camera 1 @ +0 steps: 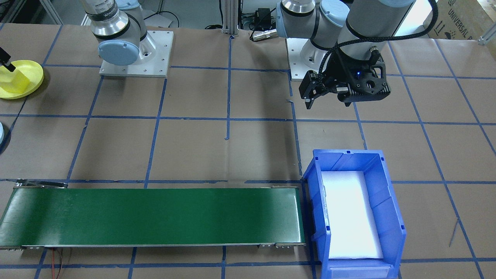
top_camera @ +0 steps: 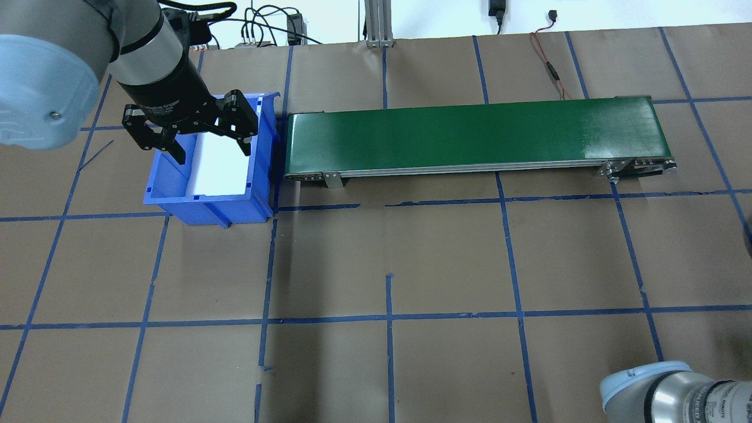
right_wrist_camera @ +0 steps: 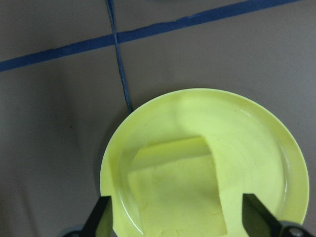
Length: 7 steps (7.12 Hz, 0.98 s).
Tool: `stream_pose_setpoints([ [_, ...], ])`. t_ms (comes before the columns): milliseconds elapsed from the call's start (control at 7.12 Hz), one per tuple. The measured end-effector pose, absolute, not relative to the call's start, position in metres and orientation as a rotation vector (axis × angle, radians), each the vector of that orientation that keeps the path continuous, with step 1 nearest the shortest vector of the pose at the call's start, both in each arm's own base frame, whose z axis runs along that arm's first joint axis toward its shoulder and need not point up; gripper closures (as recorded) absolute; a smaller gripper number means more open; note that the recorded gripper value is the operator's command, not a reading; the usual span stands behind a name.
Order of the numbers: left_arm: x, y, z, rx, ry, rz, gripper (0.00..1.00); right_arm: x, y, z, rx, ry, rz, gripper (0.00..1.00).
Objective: Move block left to right into plate
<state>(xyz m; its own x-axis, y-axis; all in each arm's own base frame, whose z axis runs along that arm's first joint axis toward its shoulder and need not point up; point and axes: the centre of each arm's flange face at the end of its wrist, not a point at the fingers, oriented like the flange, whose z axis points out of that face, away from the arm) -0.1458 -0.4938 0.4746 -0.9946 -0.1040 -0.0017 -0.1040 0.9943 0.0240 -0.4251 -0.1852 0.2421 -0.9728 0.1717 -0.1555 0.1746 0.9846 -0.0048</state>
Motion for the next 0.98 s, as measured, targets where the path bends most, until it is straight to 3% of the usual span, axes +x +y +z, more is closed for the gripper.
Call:
stream_pose_setpoints([
  [281,-0.145,-0.494,0.472,-0.167,3.136,0.044,0.0,-0.427,-0.203,0.261,0.232,3.024,-0.01,0.0],
  [561,-0.146,-0.494,0.47,-0.166,3.136,0.043,0.0,-0.417,-0.276,0.342,0.068,3.151,0.05,0.0],
  [982,-0.146,-0.496,0.472,-0.161,3.137,0.027,0.0,-0.323,-0.401,0.463,-0.027,3.308,0.006,0.0],
])
